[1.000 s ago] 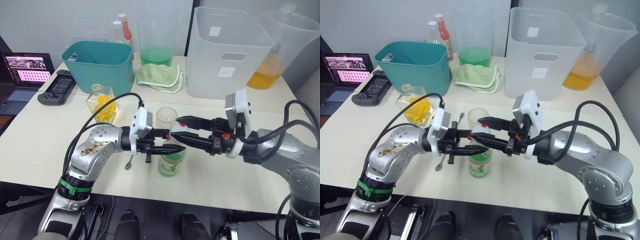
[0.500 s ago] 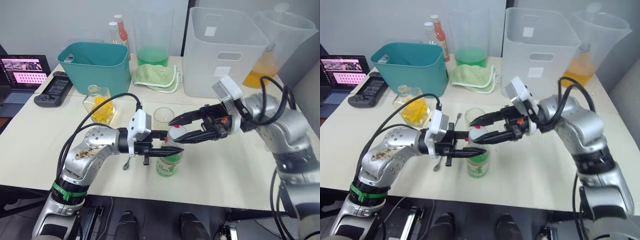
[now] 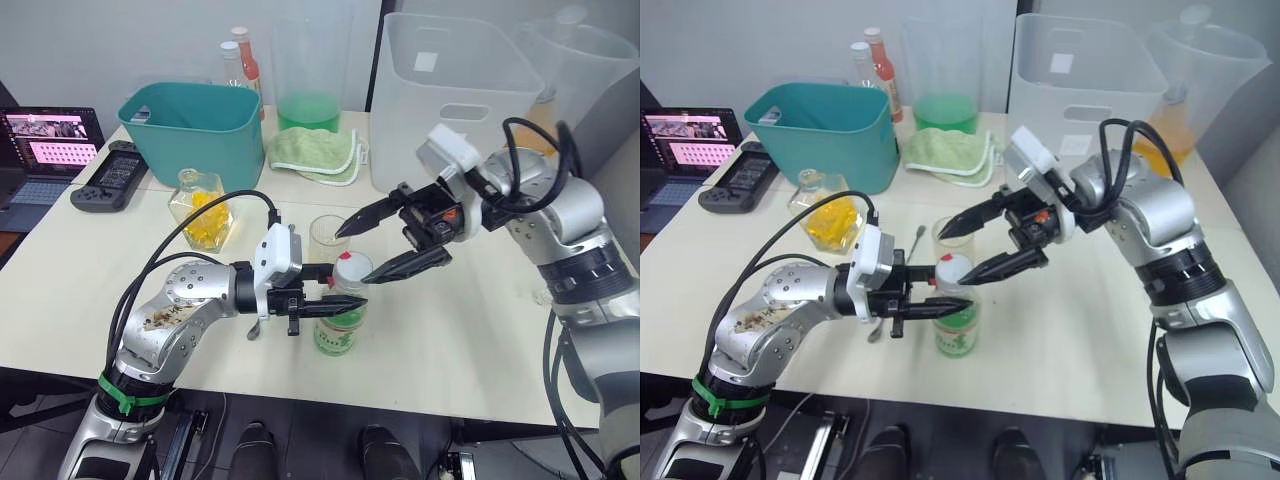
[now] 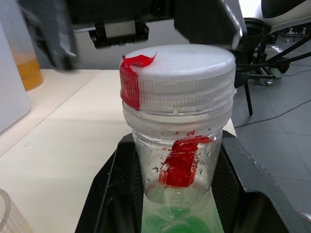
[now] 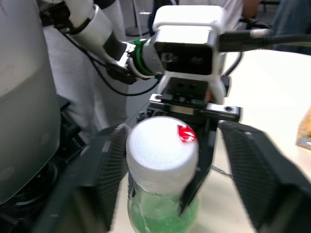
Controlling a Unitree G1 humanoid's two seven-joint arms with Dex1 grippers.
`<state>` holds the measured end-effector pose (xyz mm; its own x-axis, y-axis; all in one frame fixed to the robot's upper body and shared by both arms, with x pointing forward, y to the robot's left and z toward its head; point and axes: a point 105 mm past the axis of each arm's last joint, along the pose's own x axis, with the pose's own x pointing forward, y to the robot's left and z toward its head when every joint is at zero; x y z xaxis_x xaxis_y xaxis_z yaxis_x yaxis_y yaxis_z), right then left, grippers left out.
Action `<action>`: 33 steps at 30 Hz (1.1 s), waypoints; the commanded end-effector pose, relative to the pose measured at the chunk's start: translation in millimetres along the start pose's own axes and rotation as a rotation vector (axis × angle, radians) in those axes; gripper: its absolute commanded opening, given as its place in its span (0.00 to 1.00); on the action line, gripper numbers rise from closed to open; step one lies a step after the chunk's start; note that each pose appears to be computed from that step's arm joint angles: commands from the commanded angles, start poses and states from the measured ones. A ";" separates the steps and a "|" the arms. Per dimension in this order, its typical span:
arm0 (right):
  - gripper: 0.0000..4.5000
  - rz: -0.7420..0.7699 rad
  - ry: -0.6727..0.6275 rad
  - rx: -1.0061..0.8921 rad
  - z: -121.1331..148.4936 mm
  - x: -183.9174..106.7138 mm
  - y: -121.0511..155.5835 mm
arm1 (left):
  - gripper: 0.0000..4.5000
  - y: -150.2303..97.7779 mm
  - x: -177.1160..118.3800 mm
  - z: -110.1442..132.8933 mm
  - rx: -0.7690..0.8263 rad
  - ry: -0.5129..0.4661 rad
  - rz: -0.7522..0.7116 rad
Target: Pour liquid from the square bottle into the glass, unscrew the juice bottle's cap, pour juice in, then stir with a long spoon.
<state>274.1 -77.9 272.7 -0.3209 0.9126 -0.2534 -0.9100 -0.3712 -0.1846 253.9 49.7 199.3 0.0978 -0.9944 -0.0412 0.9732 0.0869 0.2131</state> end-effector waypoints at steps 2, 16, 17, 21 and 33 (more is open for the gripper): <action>0.87 -0.166 -0.071 -0.082 25.9 -13.3 8.4 | 0.33 -4.0 0.0 -5.5 -0.010 0.016 -0.015; 0.87 -0.684 -0.102 0.116 -2.1 14.3 40.7 | 0.33 -1.4 7.2 -12.7 -0.041 -0.020 -0.095; 0.87 -0.699 -0.107 0.120 -1.9 14.9 40.4 | 0.33 -1.0 7.5 -13.1 -0.041 -0.021 -0.099; 0.87 -0.744 -0.108 0.145 -3.9 14.5 39.1 | 0.33 1.5 6.9 -14.8 -0.038 -0.022 -0.108; 0.30 -0.678 -0.097 0.192 -7.8 27.0 42.2 | 0.33 3.5 3.7 -17.1 -0.025 -0.015 -0.096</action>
<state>231.5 -71.5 252.7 0.3330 0.9424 -0.0327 -0.9398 0.3288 -0.0933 262.2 49.1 194.1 -0.0011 -1.0000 -0.0058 0.9789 -0.0023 0.2043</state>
